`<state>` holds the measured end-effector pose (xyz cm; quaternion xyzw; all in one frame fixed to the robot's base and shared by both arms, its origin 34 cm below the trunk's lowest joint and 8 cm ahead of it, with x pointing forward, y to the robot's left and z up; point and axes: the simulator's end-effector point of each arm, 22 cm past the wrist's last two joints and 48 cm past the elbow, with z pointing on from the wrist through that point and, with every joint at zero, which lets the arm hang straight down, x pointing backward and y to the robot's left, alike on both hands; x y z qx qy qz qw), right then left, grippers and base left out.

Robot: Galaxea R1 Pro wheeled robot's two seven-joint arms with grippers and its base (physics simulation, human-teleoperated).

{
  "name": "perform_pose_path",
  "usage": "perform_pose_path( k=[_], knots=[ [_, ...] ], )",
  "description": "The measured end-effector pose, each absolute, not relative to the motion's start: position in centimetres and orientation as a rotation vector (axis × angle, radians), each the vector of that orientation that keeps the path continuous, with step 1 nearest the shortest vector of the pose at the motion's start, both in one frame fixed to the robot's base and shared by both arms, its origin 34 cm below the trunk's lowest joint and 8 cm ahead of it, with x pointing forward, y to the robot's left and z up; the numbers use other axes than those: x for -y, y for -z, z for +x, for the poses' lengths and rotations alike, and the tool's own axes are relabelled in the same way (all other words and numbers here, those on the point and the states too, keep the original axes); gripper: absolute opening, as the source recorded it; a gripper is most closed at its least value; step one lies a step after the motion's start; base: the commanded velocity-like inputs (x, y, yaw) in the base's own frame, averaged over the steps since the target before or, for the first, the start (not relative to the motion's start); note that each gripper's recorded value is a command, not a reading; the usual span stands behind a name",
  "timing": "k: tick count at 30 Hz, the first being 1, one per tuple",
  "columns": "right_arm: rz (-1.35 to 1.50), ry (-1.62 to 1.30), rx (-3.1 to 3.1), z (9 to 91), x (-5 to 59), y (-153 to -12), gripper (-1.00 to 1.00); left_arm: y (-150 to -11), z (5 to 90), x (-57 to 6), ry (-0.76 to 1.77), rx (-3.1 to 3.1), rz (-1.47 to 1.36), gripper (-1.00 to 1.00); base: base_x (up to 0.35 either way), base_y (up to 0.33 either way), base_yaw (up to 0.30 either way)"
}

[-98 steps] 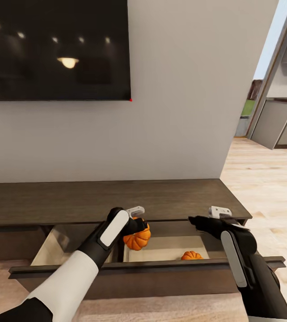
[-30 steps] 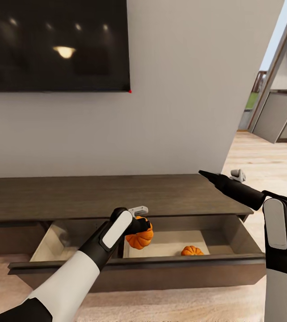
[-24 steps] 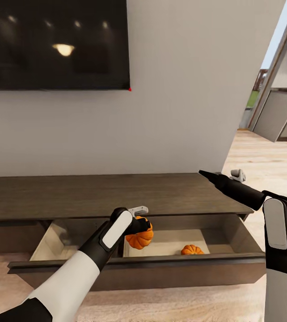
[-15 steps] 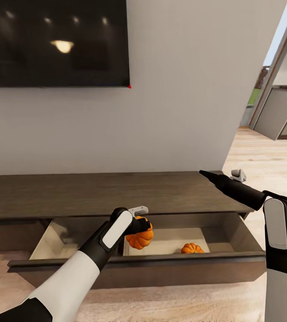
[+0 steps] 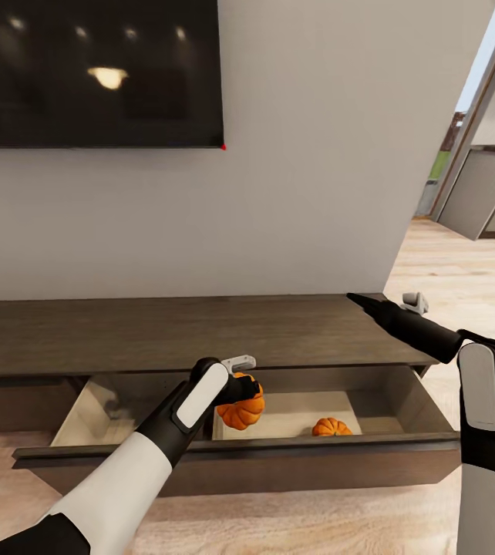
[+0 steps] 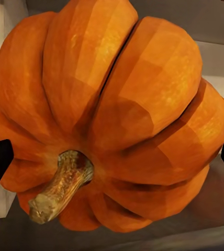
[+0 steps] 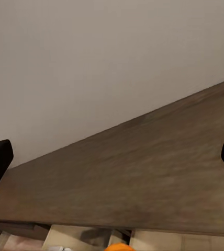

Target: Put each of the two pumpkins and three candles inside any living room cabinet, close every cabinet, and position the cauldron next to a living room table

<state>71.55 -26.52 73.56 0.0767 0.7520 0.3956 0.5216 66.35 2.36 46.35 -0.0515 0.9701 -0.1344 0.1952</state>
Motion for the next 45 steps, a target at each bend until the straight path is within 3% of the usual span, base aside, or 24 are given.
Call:
perform_pose_path(
  k=[45],
  knots=[
    [0.194,-1.008,-1.806,71.9,26.5,-71.1,1.00,-43.3,65.8,-2.3,0.378,-2.771,-0.155,-1.00,0.000,0.000,0.000]
  ],
)
